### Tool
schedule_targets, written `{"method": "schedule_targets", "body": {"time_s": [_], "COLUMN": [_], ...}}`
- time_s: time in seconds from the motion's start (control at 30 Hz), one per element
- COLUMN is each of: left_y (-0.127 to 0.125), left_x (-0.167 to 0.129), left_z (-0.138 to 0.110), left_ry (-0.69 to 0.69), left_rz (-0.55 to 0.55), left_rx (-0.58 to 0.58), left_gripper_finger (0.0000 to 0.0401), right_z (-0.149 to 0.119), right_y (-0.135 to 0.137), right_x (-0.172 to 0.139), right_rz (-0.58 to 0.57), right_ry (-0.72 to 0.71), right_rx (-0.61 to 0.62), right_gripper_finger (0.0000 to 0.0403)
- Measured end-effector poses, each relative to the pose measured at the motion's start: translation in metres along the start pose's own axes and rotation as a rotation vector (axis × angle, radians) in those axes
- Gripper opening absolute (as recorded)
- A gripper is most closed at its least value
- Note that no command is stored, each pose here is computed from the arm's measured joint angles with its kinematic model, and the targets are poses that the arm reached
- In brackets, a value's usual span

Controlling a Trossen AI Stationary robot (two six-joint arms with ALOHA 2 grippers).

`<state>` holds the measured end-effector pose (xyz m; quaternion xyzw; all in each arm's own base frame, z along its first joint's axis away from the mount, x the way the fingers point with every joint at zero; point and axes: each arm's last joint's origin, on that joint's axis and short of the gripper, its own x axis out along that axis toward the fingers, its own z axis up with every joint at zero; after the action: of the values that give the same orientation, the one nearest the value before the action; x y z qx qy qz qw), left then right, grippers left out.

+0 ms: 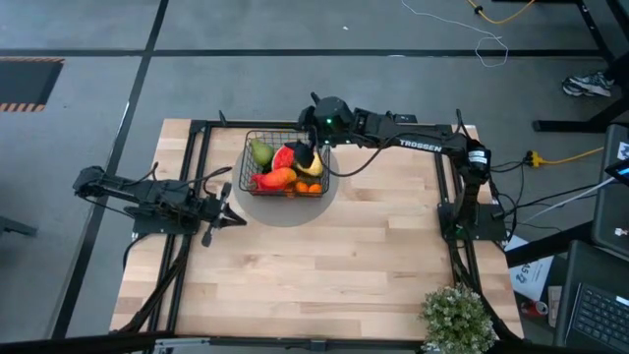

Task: Build produce basket
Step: Return to Home Position

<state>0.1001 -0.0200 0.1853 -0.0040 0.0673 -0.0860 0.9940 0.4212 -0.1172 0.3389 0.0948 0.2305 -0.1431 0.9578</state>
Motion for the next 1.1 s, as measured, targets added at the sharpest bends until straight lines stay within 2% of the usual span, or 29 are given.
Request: {"method": "schedule_targets", "body": {"time_s": [0.13,0.23,0.4,0.53,0.7,0.77,0.87,0.93,1.1], "left_y": [-0.001,-0.002,-0.002,-0.002,-0.002,-0.002,-0.001,-0.001,-0.001], "left_x": [-0.001,-0.002,-0.004,-0.005,-0.004,-0.001,0.004,0.004,0.003], "left_z": [-0.004,-0.004,-0.002,0.002,0.007,0.002,-0.013,-0.014,-0.011], "left_ry": [0.036,0.032,0.007,-0.031,-0.119,-0.176,-0.184,-0.175,-0.202], "left_rz": [-0.052,-0.064,-0.070,-0.071,-0.071,-0.071,-0.053,-0.040,-0.039], "left_rx": [0.000,0.001,0.005,0.004,0.028,0.035,0.023,-0.007,-0.019], "left_gripper_finger": [0.0014,0.0014,0.0014,0.0014,0.0014,0.0014,0.0014,0.0014,0.0014], "right_z": [-0.008,-0.019,-0.039,-0.050,-0.057,-0.059,-0.061,-0.062,-0.065], "right_y": [-0.003,-0.003,0.012,0.042,0.077,0.087,0.098,0.103,0.108], "right_x": [0.000,-0.002,-0.008,-0.012,-0.017,-0.019,-0.022,-0.023,-0.023], "right_rz": [-0.016,-0.009,0.076,0.056,-0.007,-0.056,-0.117,-0.131,-0.099], "right_ry": [0.086,0.204,0.429,0.491,0.451,0.431,0.405,0.397,0.395], "right_rx": [0.095,0.174,0.244,0.163,-0.035,-0.098,-0.164,-0.204,-0.324], "right_gripper_finger": [0.0300,0.0300,0.0300,0.0300,0.0300,0.0300,0.0300,0.0300,0.0300]}}
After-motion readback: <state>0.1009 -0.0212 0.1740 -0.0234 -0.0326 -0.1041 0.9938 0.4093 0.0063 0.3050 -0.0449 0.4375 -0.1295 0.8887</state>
